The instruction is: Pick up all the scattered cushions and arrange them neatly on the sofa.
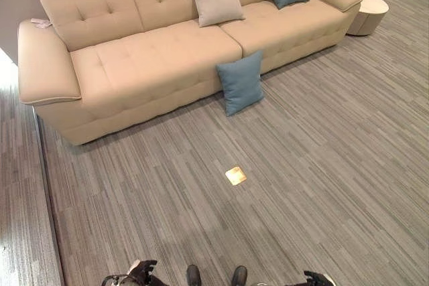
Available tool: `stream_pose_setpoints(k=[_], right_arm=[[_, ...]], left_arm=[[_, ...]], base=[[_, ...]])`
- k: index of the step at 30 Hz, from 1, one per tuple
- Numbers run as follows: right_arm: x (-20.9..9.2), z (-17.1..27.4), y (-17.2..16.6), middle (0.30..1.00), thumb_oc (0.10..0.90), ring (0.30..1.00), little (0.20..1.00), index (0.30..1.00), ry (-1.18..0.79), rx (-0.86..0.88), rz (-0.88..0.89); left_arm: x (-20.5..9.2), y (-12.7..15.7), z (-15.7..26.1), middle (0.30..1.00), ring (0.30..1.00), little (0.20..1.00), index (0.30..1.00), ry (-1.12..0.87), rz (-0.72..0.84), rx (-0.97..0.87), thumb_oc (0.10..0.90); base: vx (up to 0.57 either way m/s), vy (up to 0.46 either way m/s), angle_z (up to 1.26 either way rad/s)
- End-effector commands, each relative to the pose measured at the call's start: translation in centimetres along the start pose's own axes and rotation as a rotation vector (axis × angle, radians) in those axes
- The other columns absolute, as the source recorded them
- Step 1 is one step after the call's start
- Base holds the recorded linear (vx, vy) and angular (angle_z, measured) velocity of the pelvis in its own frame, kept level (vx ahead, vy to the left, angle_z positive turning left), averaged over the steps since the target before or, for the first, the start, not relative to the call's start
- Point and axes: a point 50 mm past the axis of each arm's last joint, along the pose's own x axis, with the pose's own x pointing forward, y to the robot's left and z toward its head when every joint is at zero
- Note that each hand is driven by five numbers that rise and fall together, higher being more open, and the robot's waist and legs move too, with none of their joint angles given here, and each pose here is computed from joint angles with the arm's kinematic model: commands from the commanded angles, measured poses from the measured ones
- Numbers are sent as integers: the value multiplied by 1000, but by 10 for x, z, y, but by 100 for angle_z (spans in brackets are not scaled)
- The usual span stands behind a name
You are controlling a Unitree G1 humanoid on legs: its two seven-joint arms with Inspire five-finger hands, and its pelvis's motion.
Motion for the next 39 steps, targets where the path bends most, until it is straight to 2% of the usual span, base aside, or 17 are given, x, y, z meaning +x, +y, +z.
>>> stream_pose_setpoints(k=[1,11,22,31,39], right_arm=[[2,7,-11,900,800,900,900,900,-19,-40,-44],[2,9,-13,900,800,900,900,900,-30,-10,-52],[2,10,-9,900,800,900,900,900,-44,-101,-42],[3,42,0,900,800,900,900,900,-145,-105,-12],[3,39,-6,900,800,900,900,900,-118,-142,-27]], left_arm=[[3,-4,19,900,900,900,900,-50,-3,8,800],[3,-12,29,900,900,900,900,-77,-21,1,800],[-2,-11,-12,900,900,900,900,52,-12,-27,800],[1,7,4,900,900,900,900,-1,46,-59,800],[3,7,13,900,900,900,900,-27,51,-48,800]], base=[[95,-137,2],[59,-136,7],[273,60,-40],[177,91,-36],[327,-119,0]])
